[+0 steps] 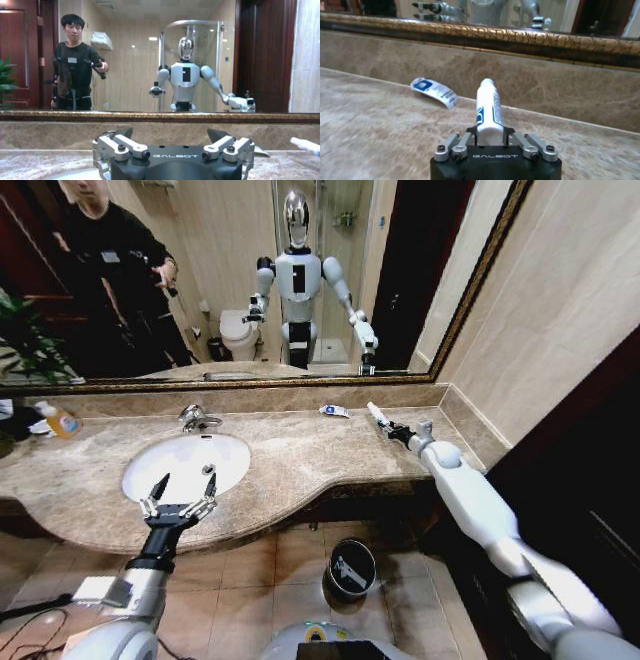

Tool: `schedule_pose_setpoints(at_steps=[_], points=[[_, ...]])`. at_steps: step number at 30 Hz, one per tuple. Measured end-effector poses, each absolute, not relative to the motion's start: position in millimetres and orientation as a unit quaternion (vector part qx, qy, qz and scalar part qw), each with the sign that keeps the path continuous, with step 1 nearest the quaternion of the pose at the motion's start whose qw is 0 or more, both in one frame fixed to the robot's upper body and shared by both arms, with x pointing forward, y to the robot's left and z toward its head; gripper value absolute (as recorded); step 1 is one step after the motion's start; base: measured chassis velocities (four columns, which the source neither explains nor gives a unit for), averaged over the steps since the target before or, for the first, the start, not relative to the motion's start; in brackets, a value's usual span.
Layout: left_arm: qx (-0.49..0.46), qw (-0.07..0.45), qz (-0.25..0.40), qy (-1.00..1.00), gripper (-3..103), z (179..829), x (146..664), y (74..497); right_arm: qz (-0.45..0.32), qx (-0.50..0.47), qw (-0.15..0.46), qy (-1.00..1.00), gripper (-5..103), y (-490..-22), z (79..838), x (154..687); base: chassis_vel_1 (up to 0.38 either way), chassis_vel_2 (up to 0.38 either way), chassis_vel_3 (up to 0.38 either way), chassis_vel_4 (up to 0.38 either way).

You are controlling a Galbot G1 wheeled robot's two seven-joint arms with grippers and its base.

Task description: Pick up the trash from the sink and place it in the trash bin.

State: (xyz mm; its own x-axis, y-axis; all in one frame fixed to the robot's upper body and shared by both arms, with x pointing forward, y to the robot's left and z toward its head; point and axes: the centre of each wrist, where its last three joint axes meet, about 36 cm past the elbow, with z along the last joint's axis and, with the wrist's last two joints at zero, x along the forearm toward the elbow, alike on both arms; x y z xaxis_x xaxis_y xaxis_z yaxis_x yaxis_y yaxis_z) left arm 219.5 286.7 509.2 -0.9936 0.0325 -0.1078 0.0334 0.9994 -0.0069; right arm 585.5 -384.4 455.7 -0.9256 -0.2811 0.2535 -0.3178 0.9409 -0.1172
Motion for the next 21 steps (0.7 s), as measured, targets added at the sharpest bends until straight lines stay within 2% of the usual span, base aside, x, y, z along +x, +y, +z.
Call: schedule_pose_setpoints(at_steps=[7, 9, 15, 21], points=[[0.016, 0.054, -0.004, 0.998, 100, 509, 219, 287, 0.076, 0.159, 0.107, -0.979, 30, -383, 467, 526, 0.0, 0.0, 0.0, 0.0], [0.017, 0.054, -0.004, 0.998, 100, 509, 219, 287, 0.047, 0.16, 0.097, -0.981, 30, -365, 473, 487, 0.0, 0.0, 0.0, 0.0], [0.016, 0.054, -0.004, 0.998, 100, 509, 219, 287, 0.024, 0.167, 0.07, -0.983, 30, -337, 486, 435, 0.0, 0.0, 0.0, 0.0], [0.016, 0.054, -0.004, 0.998, 100, 509, 219, 287, 0.003, 0.17, 0.076, -0.983, 30, -315, 473, 352, 0.0, 0.0, 0.0, 0.0]])
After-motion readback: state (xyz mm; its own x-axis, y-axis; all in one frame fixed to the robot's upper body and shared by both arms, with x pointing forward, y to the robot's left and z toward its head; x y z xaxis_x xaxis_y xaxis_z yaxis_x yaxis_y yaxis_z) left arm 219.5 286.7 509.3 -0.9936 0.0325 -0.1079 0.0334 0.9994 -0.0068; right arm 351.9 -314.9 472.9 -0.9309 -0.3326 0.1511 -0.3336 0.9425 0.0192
